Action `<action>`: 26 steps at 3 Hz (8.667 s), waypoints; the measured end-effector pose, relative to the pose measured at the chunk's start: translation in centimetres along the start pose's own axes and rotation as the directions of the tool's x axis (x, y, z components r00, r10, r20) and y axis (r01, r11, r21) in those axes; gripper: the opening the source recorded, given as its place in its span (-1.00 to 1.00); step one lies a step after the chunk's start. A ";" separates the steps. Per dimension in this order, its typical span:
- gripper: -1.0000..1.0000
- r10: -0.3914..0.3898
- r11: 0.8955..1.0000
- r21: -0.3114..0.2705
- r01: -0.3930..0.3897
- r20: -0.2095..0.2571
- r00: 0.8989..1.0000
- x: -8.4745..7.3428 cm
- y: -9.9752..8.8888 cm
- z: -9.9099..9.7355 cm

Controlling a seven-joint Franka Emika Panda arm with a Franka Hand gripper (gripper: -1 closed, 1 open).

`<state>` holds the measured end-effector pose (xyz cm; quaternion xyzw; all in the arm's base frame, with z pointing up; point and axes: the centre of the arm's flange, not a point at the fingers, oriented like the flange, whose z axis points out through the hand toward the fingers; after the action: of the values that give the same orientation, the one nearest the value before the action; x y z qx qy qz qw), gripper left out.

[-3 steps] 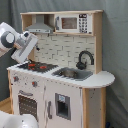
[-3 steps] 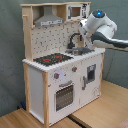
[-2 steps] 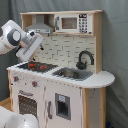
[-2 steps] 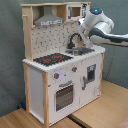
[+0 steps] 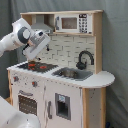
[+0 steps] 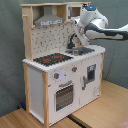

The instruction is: Play with the kitchen

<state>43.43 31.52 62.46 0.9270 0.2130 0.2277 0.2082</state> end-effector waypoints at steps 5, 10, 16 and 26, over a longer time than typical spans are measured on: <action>1.00 0.200 0.956 0.131 -0.264 0.369 0.908 -1.7 7.4 15.1; 1.00 0.242 0.926 0.155 -0.344 0.454 0.857 1.0 6.0 20.7; -1.00 0.194 0.920 0.239 -0.312 0.416 0.888 5.2 6.0 7.9; -1.00 -0.284 0.873 0.438 0.212 0.106 0.953 12.6 -16.9 5.9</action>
<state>51.54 49.88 53.70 0.9305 0.3566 0.0691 0.0475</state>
